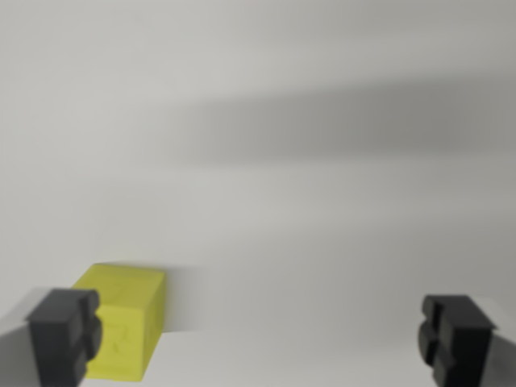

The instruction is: Pick yellow cube

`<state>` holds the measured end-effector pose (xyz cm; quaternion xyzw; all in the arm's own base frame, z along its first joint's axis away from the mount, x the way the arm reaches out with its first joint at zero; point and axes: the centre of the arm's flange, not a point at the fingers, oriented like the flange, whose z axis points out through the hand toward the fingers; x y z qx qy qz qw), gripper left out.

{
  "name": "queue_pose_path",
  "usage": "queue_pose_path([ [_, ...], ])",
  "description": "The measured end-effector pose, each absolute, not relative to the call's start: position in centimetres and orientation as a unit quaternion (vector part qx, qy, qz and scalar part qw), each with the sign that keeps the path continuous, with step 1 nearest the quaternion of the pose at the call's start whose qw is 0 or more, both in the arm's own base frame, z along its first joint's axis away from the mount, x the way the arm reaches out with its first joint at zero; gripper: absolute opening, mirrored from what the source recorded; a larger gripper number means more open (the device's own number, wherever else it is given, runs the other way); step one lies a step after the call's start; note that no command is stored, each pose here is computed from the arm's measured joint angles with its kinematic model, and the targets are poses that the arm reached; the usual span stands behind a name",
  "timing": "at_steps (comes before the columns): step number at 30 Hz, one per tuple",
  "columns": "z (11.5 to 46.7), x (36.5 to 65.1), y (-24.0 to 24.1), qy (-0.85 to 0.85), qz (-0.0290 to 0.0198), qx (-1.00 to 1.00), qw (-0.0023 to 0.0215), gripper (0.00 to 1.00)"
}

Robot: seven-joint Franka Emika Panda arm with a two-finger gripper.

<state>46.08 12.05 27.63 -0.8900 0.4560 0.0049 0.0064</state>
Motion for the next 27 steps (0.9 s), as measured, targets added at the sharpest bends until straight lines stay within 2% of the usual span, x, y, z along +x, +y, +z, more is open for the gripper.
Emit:
queue_pose_path([
  [27, 21.3, 40.6, 18.9, 0.467, 0.0024, -0.884, 0.0029, 1.0],
])
